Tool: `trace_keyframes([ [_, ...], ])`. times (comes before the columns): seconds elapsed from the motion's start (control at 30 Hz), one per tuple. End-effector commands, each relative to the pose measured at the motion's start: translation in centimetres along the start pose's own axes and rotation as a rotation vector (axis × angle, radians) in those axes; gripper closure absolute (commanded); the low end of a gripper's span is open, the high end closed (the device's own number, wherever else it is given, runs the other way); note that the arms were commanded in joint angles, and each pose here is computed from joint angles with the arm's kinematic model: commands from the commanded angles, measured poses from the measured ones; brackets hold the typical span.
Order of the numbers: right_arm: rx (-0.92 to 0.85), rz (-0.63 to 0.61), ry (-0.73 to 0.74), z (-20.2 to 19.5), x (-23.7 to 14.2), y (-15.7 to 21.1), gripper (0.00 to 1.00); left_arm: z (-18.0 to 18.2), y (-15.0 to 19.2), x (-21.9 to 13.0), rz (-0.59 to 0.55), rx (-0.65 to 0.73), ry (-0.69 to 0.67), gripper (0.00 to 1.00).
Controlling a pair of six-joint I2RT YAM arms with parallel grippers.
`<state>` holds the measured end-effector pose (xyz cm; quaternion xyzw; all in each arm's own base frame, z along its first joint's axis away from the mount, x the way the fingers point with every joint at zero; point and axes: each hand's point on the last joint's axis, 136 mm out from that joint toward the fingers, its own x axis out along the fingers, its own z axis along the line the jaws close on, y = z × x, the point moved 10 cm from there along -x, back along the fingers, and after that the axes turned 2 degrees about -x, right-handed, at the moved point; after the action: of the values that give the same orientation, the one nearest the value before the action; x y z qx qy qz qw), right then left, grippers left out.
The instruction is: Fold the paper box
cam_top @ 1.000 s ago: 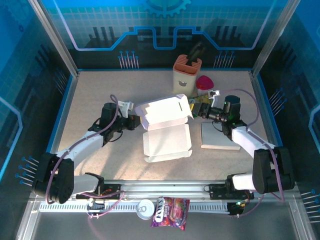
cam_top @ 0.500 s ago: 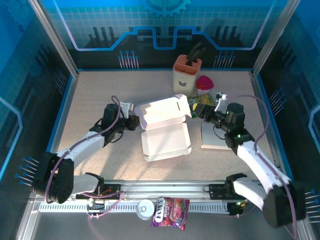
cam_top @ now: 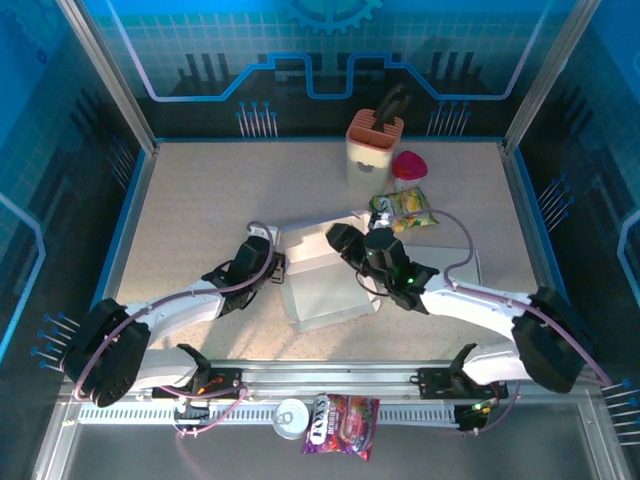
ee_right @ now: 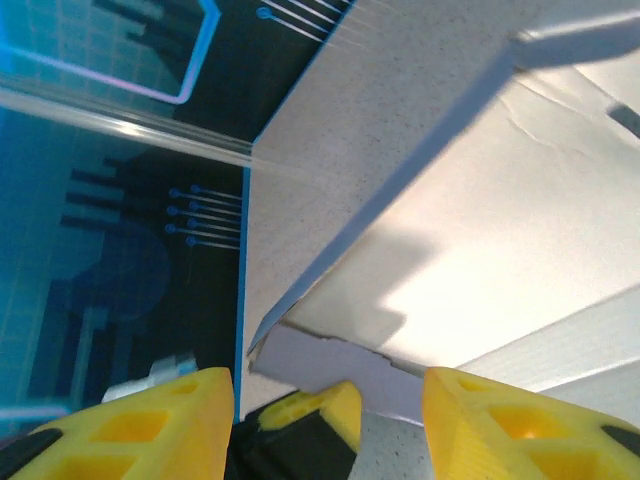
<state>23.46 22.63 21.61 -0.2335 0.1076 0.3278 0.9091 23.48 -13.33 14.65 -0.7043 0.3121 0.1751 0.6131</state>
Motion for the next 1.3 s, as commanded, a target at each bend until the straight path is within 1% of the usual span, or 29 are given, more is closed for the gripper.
trace_keyframes([
  [0.0,0.18,-0.101,-0.064,2.1,1.0,-0.8,0.47,-0.1,-0.4,-0.6,-0.086,-0.015,-0.051,1.0],
  [0.03,0.198,-0.099,-0.055,1.8,1.6,-0.8,0.48,-0.1,-0.2,-0.5,-0.084,-0.011,-0.05,1.0],
  [0.1,0.221,-0.102,-0.093,1.7,2.5,-0.9,0.49,-0.2,-0.2,-0.4,-0.082,0.0,-0.053,1.0],
  [0.23,0.238,-0.1,-0.077,1.8,3.8,-1.2,0.5,-0.3,-0.2,-0.3,-0.086,0.006,-0.055,1.0],
  [0.43,0.31,-0.097,-0.073,0.8,5.5,-1.5,0.62,-0.4,-0.1,-0.2,-0.092,0.012,-0.042,1.0],
  [0.5,0.326,-0.093,-0.069,0.5,6.0,-1.6,0.64,-0.4,0.0,0.0,-0.089,0.019,-0.038,1.0],
  [0.6,0.348,-0.094,-0.06,0.2,6.4,-1.7,0.71,-0.5,0.2,0.3,-0.09,0.026,-0.025,1.0],
  [0.67,0.355,-0.099,-0.052,0.1,6.4,-1.8,0.79,-0.6,0.3,0.6,-0.09,0.03,-0.017,1.0],
  [0.73,0.363,-0.106,-0.04,-0.1,6.3,-1.9,0.9,-0.6,0.5,0.8,-0.091,0.032,-0.011,1.0],
  [0.83,0.382,-0.098,0.009,-0.6,6.1,-1.8,1.0,-0.6,0.8,1.1,-0.105,0.033,0.009,1.0],
  [1.0,0.395,-0.08,0.084,-1.4,5.8,-1.8,1.0,-0.8,1.0,1.5,-0.132,0.046,0.048,1.0],
  [1.03,0.393,-0.075,0.088,-1.4,5.8,-1.8,1.0,-0.9,1.1,1.6,-0.134,0.051,0.059,0.99],
  [1.13,0.396,-0.059,0.103,-1.5,5.8,-2.0,1.0,-1.1,1.2,1.9,-0.143,0.063,0.079,0.88],
  [1.27,0.398,-0.044,0.121,-1.4,5.7,-2.3,1.0,-1.1,1.4,2.4,-0.159,0.065,0.079,0.83],
])
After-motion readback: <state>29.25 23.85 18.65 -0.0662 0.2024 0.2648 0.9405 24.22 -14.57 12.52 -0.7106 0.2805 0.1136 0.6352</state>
